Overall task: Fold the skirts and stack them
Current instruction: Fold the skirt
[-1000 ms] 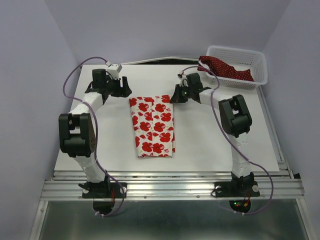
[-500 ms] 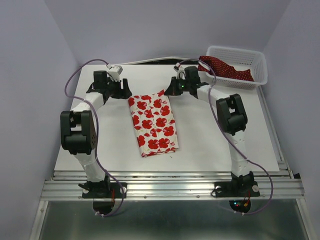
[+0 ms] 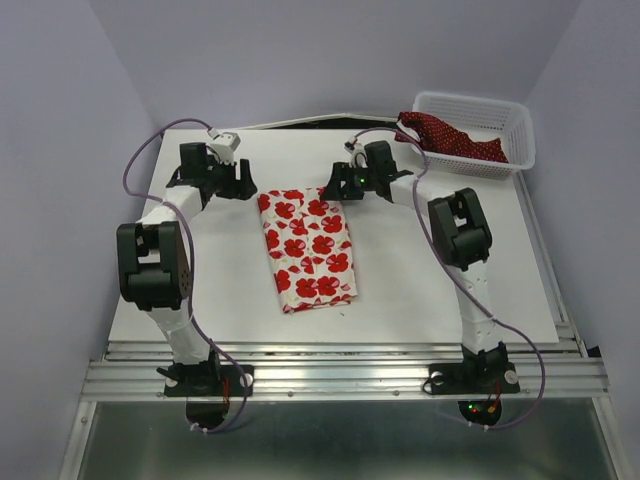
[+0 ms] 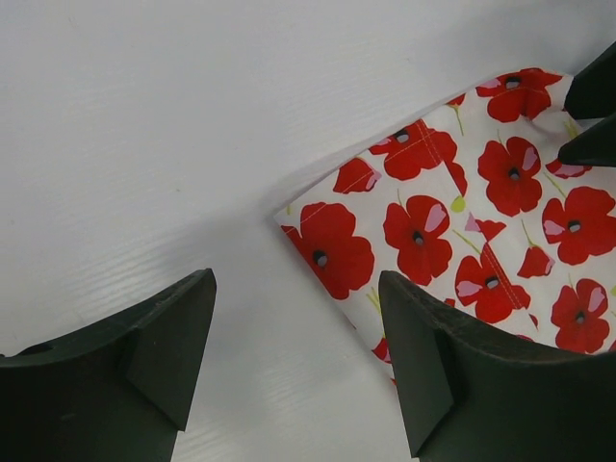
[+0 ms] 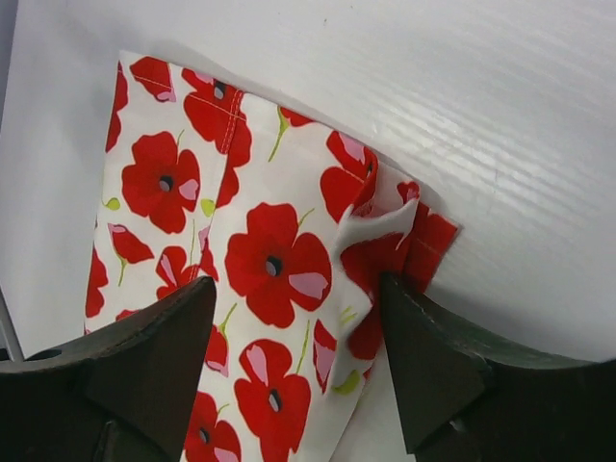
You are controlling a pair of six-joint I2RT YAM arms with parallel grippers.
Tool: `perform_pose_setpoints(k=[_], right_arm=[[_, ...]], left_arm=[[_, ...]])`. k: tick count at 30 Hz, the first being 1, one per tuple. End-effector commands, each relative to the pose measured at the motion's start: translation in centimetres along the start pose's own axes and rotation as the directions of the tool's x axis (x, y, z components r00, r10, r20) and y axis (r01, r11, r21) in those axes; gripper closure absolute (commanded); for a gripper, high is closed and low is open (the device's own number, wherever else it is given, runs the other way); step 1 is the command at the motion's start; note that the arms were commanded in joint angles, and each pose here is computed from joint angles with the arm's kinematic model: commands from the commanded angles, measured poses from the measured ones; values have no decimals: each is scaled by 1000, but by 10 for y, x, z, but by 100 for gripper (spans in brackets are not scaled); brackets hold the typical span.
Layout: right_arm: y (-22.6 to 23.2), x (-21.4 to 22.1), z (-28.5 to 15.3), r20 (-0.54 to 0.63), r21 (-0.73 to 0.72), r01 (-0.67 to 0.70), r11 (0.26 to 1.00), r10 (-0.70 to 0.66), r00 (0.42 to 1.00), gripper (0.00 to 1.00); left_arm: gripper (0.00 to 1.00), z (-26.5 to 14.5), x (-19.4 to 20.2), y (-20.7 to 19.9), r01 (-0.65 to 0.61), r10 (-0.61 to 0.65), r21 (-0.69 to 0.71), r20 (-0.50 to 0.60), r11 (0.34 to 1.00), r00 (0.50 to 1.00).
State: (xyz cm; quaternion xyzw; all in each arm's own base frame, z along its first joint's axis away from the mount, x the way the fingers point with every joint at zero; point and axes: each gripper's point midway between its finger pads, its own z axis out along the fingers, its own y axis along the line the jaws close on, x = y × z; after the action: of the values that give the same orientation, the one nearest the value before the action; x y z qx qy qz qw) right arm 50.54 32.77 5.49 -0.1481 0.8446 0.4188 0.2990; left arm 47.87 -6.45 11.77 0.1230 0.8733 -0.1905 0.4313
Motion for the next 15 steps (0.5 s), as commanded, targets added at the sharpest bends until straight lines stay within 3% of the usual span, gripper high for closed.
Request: perform_pose_setpoints(k=[1,6,15], right_arm=[[16,-11,-33,6,77,-10,997,9,1000,25],[30,-5,-71,-7,156,-30,987,32,999,25],[22,71,-75,-175,154,-178,972,204,963,36]], left_arm=[[20,-28,-23,-7,-118,119,-28,67,993,991],[20,-39,-2,-10,-83,84,-37,31,996,996],[23,-25,44,-23,67,-64,46,-66,997,996]])
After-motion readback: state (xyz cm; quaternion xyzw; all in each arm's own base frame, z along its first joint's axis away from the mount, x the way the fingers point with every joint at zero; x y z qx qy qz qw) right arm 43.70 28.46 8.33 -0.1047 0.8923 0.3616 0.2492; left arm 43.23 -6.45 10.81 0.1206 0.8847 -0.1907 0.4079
